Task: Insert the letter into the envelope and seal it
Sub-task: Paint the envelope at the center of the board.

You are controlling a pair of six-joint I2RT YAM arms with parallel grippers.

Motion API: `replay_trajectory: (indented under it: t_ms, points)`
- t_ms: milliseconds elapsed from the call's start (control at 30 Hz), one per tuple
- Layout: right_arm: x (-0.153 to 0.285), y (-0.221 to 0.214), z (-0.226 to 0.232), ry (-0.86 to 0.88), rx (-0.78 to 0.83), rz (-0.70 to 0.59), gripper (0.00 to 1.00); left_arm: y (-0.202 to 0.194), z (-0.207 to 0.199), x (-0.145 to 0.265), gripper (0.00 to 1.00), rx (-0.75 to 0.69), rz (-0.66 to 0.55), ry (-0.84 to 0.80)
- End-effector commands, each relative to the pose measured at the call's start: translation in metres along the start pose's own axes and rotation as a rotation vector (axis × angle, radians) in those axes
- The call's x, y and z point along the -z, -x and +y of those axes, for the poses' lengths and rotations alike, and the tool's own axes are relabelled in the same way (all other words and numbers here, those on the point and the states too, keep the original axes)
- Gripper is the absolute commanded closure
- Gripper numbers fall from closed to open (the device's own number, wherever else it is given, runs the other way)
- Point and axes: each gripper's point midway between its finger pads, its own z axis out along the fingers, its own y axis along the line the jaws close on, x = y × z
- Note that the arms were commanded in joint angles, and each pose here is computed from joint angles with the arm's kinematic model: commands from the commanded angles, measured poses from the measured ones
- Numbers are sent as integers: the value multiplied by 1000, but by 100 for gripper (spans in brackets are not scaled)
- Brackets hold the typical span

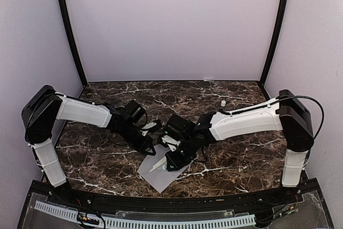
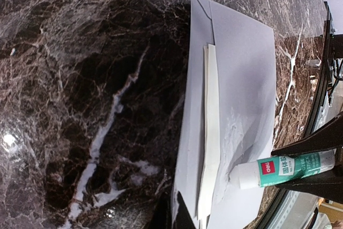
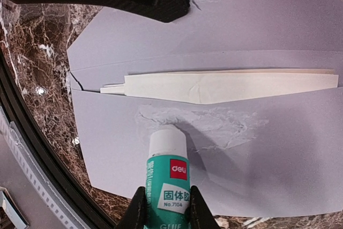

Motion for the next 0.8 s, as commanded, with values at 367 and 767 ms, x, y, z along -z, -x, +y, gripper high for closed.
replay_trajectory:
  t_ms: [367,767]
  points:
    - [-4,5,-32,-80,-60,26,99,1,-17,4,100,-75,-1,-27]
    - [2,16,-80,-154,-111,1,99,1,-18,3,100,-80,0,-31]
